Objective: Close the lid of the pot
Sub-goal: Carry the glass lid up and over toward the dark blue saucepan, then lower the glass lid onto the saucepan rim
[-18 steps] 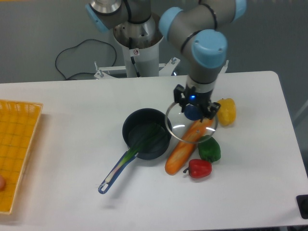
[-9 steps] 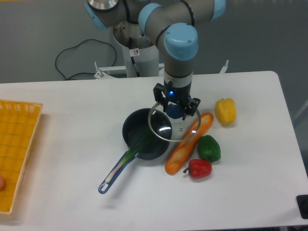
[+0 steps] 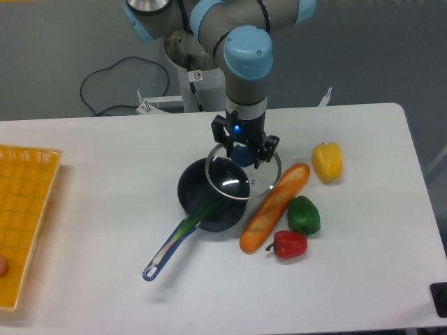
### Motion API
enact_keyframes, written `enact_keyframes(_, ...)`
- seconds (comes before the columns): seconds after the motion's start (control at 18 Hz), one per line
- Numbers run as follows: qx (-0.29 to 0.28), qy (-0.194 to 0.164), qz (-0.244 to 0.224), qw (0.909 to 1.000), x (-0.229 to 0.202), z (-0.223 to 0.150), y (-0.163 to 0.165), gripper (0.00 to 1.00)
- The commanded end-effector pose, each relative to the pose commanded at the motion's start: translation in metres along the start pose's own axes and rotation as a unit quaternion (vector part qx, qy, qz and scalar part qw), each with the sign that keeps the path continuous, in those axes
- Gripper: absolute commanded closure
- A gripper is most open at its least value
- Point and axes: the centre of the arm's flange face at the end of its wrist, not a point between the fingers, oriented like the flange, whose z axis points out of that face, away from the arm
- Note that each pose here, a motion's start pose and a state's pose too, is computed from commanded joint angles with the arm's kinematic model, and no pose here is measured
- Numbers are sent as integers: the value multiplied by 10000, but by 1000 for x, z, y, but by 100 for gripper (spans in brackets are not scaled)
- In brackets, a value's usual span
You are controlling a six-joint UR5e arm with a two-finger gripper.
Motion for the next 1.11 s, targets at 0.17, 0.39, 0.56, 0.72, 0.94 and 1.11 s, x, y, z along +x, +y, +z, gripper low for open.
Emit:
enact_keyframes(0.17, 13, -18, -62, 10000, 10, 11, -14, 50)
enact_keyframes(0.39, -18, -8, -41, 10000, 18, 14, -19, 50)
enact_keyframes(0.56, -37, 16, -73, 10000, 22, 17, -18, 50)
enact_keyframes(0.72, -55, 59, 39, 10000, 35, 20, -22, 50)
enact_keyframes(0.94, -72, 90, 44, 9999, 42, 23, -27, 50)
enact_keyframes(1.11, -86, 110, 59, 9999, 44, 27, -29, 50)
